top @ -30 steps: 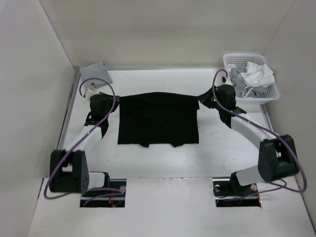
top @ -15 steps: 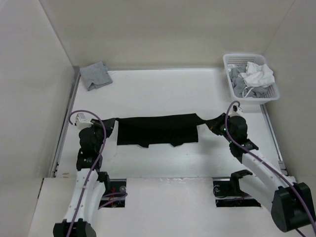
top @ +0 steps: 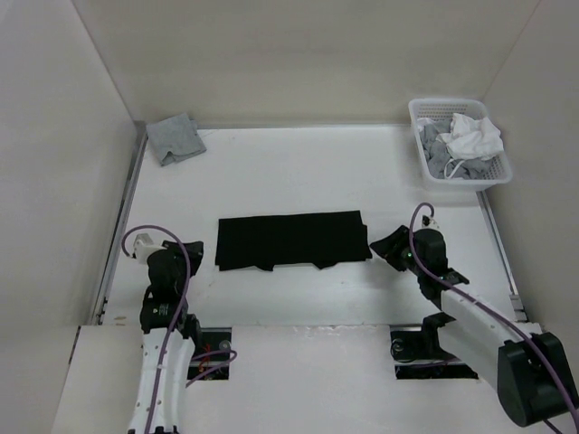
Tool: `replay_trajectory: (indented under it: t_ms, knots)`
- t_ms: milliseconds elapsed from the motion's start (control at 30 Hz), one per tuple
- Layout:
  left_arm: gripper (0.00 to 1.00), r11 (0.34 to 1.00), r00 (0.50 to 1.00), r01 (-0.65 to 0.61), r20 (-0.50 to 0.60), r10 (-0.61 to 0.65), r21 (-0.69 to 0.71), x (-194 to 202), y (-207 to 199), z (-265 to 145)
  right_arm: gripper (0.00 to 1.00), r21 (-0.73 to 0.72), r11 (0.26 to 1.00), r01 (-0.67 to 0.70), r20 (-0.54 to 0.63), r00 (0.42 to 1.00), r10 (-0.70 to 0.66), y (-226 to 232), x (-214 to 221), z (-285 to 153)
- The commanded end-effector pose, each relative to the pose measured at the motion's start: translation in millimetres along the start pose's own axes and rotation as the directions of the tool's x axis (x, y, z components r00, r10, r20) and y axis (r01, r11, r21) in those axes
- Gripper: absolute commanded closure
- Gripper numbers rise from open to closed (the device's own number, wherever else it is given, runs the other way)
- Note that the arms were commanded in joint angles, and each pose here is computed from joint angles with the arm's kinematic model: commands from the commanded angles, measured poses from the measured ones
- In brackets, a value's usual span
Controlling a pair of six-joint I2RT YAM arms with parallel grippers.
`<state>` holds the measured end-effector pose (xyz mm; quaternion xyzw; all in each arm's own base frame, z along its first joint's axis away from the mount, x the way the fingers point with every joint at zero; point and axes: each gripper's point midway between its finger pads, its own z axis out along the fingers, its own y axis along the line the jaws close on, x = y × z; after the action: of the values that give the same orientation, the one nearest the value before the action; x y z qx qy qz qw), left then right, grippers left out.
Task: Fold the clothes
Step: Fold the tank top
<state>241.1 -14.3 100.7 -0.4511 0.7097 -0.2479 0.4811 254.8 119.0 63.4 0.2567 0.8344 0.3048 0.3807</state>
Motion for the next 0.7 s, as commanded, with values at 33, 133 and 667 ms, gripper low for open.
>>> replay_trajectory:
  t_ms: [33,133,667]
  knots:
    - [0.81,0.999,0.99,-0.026,0.139,0.02,0.045,-36,-33,-5,0.46,-0.012,1.0,0.014,0.036,0.999,-0.014,10,-18,9]
    - [0.81,0.994,0.996,-0.038,0.082,0.029,0.106,-22,-50,9,0.46,-0.009,1.0,0.019,-0.008,1.0,-0.019,15,-15,26]
    - [0.8,0.936,0.984,-0.136,-0.069,0.167,0.326,54,-124,26,0.94,-0.16,0.966,-0.202,-0.085,0.978,0.19,42,2,69]
